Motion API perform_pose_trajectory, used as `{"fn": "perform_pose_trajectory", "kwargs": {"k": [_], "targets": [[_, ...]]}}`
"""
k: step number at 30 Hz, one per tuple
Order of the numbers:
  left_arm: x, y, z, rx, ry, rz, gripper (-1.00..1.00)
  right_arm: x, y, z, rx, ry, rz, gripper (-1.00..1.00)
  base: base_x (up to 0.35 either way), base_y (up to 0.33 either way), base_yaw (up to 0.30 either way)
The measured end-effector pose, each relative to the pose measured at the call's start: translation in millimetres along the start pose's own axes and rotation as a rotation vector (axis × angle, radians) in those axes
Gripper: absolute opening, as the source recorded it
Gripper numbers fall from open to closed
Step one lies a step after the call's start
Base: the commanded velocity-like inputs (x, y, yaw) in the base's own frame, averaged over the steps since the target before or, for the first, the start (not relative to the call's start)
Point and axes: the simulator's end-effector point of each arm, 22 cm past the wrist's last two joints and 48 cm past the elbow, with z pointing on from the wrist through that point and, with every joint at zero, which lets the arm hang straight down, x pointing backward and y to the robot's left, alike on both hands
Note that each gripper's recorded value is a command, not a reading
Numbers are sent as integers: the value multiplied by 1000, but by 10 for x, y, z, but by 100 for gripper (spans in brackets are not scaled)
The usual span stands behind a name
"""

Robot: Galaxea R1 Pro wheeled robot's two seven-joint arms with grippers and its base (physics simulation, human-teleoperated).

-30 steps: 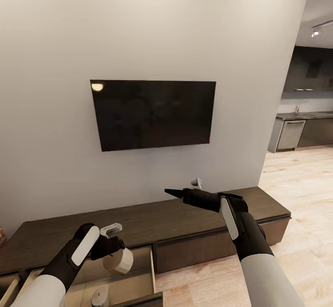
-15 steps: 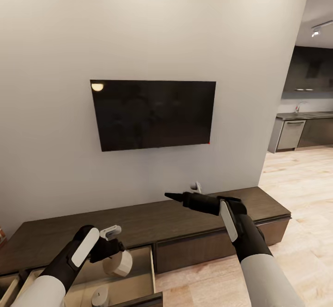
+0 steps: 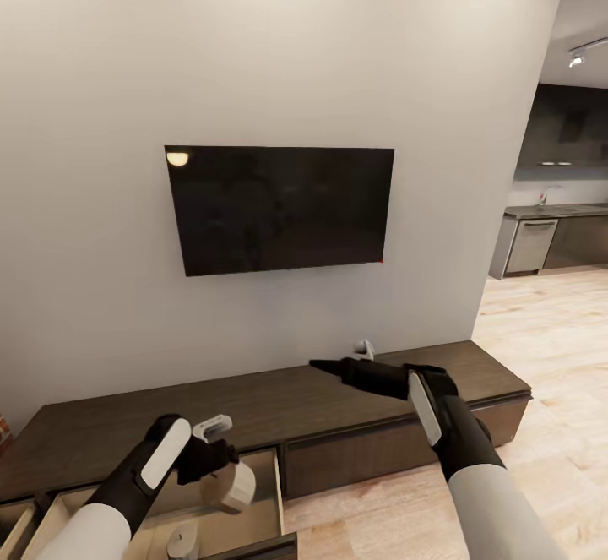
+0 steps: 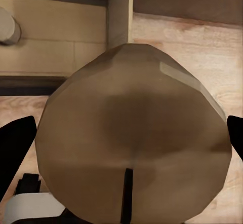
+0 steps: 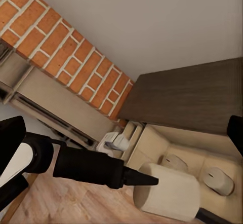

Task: Place each of the two pumpkins and all three candles from the living room inside a cabinet in the living room (use any cabinet), then make sure every cabinet is closed, and position the cauldron so it is next to a table in the living room.

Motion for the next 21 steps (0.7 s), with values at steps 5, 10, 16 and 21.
{"fn": "perform_pose_trajectory", "kwargs": {"k": [5,10,16,21], "targets": [[24,-13,7,1,8,2,-100,-21,-58,-74,11,-1,-4,100,0,0,0],[40,-23,11,3,13,2,-100,-26,-84,-99,17,0,-4,100,0,0,0],[47,-29,14,5,14,2,-100,-26,-89,-102,19,0,-4,100,0,0,0],[50,-30,16,5,15,1,-100,-31,-107,-118,23,0,-5,100,0,0,0]]}}
